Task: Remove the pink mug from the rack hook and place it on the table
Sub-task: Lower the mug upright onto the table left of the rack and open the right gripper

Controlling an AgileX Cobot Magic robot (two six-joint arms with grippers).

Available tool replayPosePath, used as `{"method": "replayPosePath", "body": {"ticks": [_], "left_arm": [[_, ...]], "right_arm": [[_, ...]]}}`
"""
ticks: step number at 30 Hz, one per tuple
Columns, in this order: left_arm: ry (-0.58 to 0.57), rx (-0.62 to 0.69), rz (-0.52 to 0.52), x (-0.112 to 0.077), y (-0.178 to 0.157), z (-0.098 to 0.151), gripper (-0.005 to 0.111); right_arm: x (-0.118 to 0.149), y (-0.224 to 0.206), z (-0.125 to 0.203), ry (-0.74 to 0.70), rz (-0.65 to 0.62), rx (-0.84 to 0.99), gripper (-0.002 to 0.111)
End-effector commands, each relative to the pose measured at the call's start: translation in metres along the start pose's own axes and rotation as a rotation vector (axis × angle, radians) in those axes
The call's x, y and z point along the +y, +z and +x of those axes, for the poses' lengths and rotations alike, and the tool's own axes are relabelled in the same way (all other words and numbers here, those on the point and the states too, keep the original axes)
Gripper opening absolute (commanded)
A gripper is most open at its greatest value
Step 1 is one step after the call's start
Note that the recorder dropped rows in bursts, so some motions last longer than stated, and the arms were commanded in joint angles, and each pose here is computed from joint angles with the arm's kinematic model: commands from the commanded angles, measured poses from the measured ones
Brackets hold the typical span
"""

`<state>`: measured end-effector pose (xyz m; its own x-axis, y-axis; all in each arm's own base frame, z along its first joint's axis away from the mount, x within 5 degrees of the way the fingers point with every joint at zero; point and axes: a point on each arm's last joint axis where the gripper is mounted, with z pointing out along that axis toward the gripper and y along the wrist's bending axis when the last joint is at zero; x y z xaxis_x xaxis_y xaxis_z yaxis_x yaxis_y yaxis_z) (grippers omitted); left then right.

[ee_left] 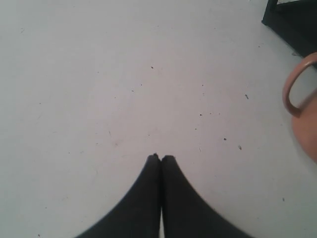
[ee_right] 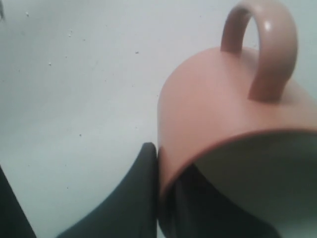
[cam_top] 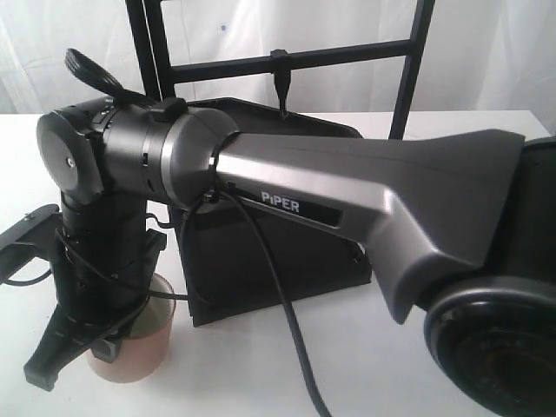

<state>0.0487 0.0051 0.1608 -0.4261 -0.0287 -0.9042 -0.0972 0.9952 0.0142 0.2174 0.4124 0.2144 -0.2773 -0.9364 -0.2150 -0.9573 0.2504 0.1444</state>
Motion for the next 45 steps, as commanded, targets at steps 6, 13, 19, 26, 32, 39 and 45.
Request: {"method": "replayPosePath", "body": {"ticks": [6, 13, 19, 26, 32, 39, 45], "left_arm": [[-0.003, 0.015, 0.012, -0.001, 0.000, 0.002, 0.000], [-0.003, 0.015, 0.012, -0.001, 0.000, 0.002, 0.000], [-0.003, 0.015, 0.012, -0.001, 0.000, 0.002, 0.000], [-0.003, 0.015, 0.012, -0.001, 0.000, 0.002, 0.000], [-0.003, 0.015, 0.012, -0.001, 0.000, 0.002, 0.000], [-0.003, 0.015, 0.012, -0.001, 0.000, 0.002, 0.000], [-0.003, 0.015, 0.012, -0.001, 0.000, 0.002, 0.000]], "right_arm": [[-0.004, 0.008, -0.001, -0.007, -0.001, 0.006, 0.000], [-0.005, 0.010, -0.001, -0.007, -0.002, 0.009, 0.006], [-0.005, 0.010, -0.001, -0.001, -0.002, 0.009, 0.022], [-0.005, 0.010, -0.001, -0.002, 0.000, 0.010, 0.023], [-0.003, -0.019, -0.005, -0.028, 0.046, -0.044, 0.034], [0.008, -0.063, -0.006, -0.038, 0.061, -0.147, 0.034], [0.020, -0.100, -0.001, 0.021, 0.065, -0.225, 0.033]]}}
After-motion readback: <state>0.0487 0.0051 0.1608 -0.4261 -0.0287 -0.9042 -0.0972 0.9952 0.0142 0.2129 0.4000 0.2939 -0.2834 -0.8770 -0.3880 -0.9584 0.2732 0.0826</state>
